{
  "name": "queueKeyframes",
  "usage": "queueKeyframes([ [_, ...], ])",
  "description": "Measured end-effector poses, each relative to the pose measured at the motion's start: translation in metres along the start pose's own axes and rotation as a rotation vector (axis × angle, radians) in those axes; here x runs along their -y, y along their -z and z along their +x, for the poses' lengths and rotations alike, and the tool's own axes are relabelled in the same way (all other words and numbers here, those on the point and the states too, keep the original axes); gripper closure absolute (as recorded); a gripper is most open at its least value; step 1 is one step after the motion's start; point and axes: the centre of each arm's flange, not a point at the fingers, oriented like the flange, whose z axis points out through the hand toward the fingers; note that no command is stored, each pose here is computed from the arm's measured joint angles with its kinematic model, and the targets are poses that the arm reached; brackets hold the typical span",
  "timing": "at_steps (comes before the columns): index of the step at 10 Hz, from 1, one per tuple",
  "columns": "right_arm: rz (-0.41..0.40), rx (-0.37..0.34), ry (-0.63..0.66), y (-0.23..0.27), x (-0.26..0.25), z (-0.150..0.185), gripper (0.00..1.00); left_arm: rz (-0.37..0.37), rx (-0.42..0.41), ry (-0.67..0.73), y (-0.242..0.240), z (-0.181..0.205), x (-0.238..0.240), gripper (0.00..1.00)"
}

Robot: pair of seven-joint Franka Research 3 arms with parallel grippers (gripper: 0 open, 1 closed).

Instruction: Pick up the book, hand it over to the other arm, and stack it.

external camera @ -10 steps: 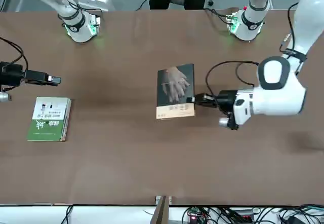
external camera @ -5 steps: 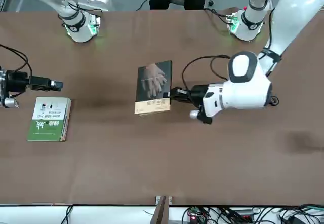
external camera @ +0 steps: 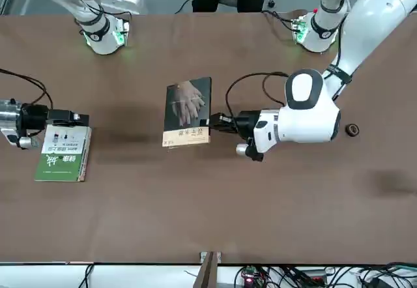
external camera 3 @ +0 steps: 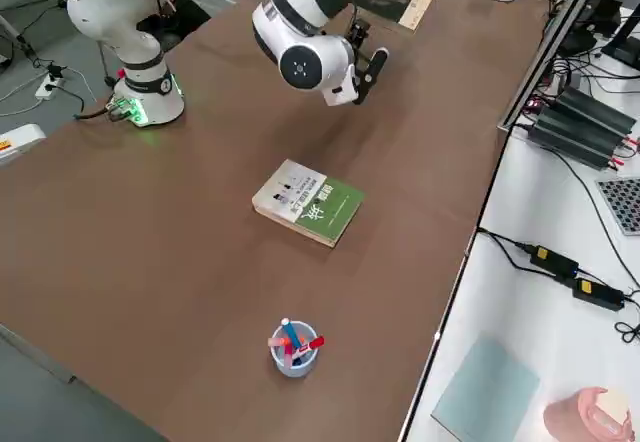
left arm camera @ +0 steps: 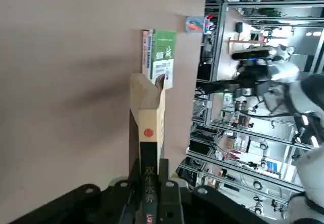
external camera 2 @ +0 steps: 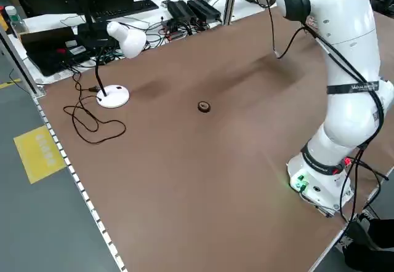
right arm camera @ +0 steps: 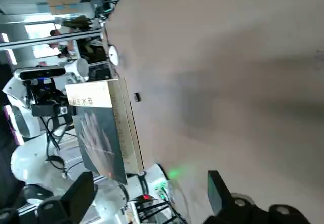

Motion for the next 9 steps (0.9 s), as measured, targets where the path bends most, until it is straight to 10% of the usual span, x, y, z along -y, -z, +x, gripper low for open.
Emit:
queueKeyframes([
  [9, 0.303, 0.014, -0.024, -0.047, 0.010, 0.011, 0.00, -0.187, -0.076, -0.110, -0.030, 0.020, -0.010, 0.99],
])
